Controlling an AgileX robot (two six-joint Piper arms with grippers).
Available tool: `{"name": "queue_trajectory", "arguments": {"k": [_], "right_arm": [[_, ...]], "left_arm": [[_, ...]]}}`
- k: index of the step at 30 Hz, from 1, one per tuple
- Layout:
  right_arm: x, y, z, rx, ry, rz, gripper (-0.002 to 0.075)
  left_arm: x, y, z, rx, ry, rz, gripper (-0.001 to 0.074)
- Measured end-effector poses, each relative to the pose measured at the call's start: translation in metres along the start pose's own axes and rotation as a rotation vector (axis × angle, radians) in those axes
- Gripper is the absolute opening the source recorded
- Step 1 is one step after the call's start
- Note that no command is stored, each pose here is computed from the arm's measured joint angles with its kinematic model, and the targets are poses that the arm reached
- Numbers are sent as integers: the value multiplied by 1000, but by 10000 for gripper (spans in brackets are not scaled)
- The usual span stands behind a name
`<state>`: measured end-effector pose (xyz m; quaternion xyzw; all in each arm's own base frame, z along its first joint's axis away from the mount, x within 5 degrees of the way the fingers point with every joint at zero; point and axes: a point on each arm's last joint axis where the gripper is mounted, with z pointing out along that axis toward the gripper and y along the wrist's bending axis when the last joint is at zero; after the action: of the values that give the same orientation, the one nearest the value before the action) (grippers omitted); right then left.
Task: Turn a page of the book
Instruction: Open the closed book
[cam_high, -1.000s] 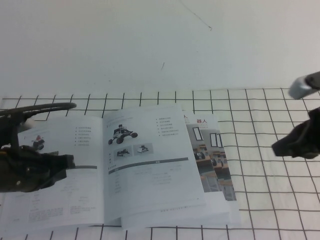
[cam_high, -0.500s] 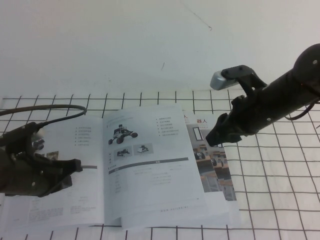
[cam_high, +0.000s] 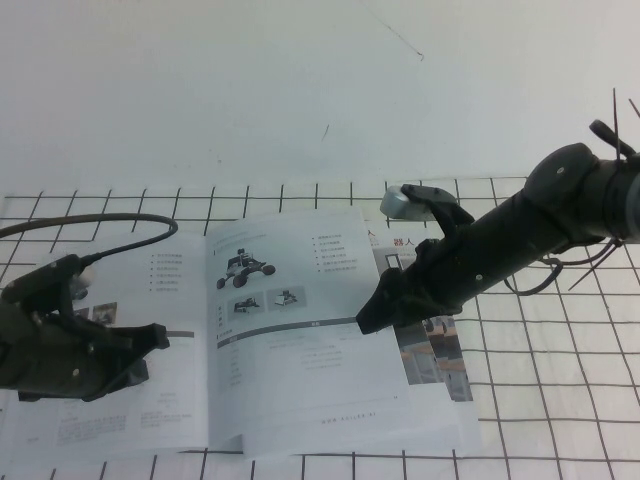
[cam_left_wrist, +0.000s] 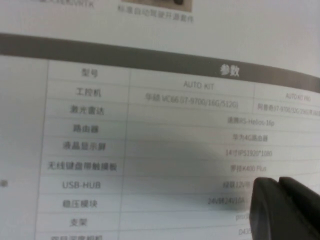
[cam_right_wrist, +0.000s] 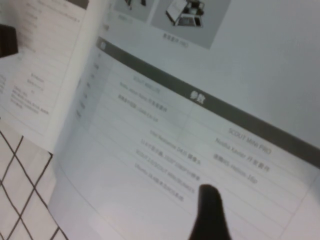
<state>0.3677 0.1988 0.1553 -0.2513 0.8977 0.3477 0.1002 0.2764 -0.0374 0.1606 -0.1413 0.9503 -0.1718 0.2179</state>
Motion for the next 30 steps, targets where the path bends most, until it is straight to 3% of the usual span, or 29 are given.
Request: {"name": "queue_trajectory", "arguments": {"k": [11,24,30], "right_arm": [[0,-4,7,5,-2,38,475],[3,-7,7,43,27,103,475],[-1,-1,7,-23,-15,93,475]], "left_arm": [[0,-11,8,82,-21,29,-2],[5,-4,31,72,42,2,-2],[5,-5,33,81,44,-16,-2]]}}
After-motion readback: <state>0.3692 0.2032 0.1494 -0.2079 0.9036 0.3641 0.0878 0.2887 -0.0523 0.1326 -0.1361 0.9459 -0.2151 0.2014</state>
